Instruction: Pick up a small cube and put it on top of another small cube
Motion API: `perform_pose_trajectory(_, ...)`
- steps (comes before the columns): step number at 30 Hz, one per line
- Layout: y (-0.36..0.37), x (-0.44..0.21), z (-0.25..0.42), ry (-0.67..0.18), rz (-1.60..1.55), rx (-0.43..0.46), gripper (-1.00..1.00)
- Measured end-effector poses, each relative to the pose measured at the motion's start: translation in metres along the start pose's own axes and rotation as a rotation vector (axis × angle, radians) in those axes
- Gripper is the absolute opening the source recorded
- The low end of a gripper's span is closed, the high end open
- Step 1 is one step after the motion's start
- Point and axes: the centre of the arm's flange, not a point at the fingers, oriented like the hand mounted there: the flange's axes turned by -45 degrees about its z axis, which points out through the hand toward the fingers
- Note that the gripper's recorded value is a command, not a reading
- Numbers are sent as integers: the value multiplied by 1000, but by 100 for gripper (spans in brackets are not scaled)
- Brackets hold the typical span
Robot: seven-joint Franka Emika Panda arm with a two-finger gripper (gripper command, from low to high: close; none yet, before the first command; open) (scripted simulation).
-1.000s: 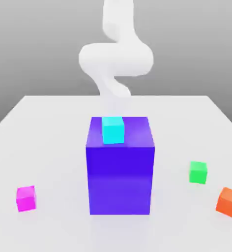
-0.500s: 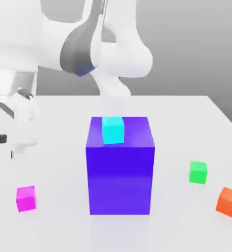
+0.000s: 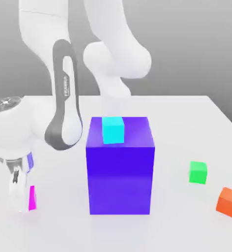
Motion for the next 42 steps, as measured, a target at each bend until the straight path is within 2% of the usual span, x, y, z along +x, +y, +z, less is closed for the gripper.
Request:
perform_pose_trajectory(4, 0, 0, -1, 0, 1, 1, -100)
perform_pose_trajectory(10, -2, -1, -59, -2, -5, 2, -100)
perform_pose_trajectory(15, -55, -46, -81, -33, -233, 37, -100)
perform_pose_trajectory(22, -136, -156, -107, -88, -679, 111, -100)
perform_pose_trajectory(29, -173, -296, -134, -129, -1138, 179, -100)
perform_pose_trajectory(36, -152, -446, -153, -136, -1605, 201, -100)
perform_pose_trajectory(42, -73, -517, -140, -95, -1722, 110, -100)
